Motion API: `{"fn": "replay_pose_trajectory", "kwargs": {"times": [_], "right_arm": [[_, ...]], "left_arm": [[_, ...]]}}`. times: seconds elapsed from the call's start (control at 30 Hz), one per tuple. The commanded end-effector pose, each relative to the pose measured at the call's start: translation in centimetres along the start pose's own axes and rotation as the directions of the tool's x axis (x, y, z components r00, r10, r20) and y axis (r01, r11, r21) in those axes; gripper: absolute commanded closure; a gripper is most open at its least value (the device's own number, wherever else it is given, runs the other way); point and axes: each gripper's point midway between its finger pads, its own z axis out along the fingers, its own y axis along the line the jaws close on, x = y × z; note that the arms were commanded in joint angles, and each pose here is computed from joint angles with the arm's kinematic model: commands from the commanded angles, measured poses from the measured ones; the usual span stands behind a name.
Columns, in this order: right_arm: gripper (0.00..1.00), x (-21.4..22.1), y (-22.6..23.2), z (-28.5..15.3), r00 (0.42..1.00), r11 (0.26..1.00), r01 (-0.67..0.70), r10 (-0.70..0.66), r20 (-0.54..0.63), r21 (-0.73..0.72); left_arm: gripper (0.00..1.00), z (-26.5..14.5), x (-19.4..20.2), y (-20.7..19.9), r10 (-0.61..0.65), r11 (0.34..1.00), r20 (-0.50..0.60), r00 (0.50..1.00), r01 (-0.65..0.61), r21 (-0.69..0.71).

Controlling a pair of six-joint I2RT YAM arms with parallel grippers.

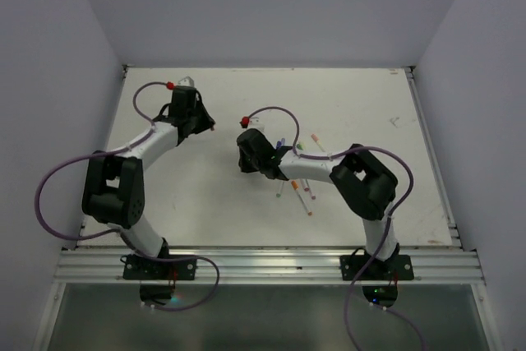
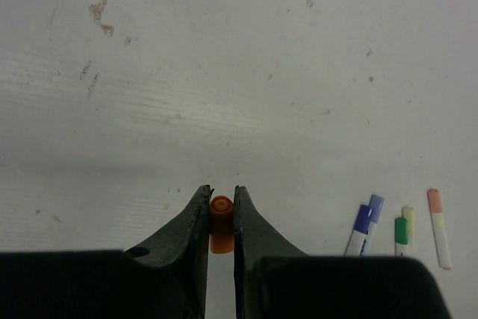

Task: Open the pen caps

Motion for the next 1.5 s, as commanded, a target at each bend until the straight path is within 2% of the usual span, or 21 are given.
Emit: {"fn": "replay_pose_trajectory", "kwargs": {"times": [0.0,0.1,0.27,0.4,0.5,0.6,0.83,0.97,1.07,1.1,1.2,1.33,1.47], "right_arm": [[0.96,-1.8,1.0,0.7,0.996,0.997,-0.071,0.068,0.063,0.04],[0.93,-1.3,1.2,1.8,0.995,0.995,-0.076,0.072,0.064,0.06],[0.89,-0.9,1.9,3.2,0.997,0.996,-0.063,0.059,0.057,0.064],[0.86,-0.5,2.3,4.3,0.998,0.996,-0.057,0.054,0.041,0.073],[0.83,0.0,2.6,5.1,0.998,0.996,-0.049,0.046,0.031,0.081],[0.8,0.6,2.8,5.7,0.999,0.996,-0.043,0.042,0.013,0.083],[0.75,0.6,3.1,5.9,0.999,0.996,-0.043,0.042,0.012,0.076],[0.75,0.4,3.1,5.8,0.999,0.996,-0.046,0.045,0.016,0.075],[0.72,0.5,3.1,5.8,0.999,0.996,-0.045,0.044,0.014,0.074],[0.71,0.4,3.2,5.8,0.999,0.996,-0.045,0.044,0.016,0.072],[0.69,0.5,3.3,5.8,0.999,0.997,-0.044,0.043,0.014,0.067],[0.64,0.3,3.4,5.5,0.999,0.997,-0.047,0.046,0.017,0.061],[0.56,-1.1,3.6,4.1,0.999,0.998,-0.025,0.023,0.037,0.056]], "left_arm": [[1.0,1.4,2.2,0.0,-0.013,0.999,-0.076,0.997,0.017,0.045],[1.0,2.9,4.3,0.8,-0.04,0.998,-0.129,0.991,0.045,0.036],[1.0,3.7,5.7,2.1,-0.06,0.998,-0.149,0.987,0.06,-0.005],[0.89,4.6,6.4,3.1,-0.067,0.997,-0.159,0.985,0.06,-0.045],[0.85,5.2,6.6,3.4,-0.063,0.997,-0.168,0.984,0.053,-0.063],[0.71,5.5,6.8,3.8,-0.066,0.995,-0.167,0.984,0.053,-0.081],[0.54,5.4,6.5,3.8,-0.066,0.995,-0.156,0.986,0.054,-0.083],[0.43,4.7,5.1,3.4,-0.061,0.995,-0.119,0.991,0.052,-0.084],[0.3,3.5,3.3,3.2,-0.053,0.994,-0.07,0.996,0.045,-0.1],[0.22,2.8,2.2,2.7,-0.052,0.995,-0.04,0.998,0.048,-0.09],[0.12,0.7,-0.6,2.5,-0.046,0.994,0.037,0.998,0.049,-0.093],[0.01,-2.2,-3.7,2.5,-0.03,0.994,0.129,0.991,0.043,-0.101],[0.0,-5.1,-5.7,2.7,0.003,0.994,0.187,0.982,0.018,-0.111]]}}
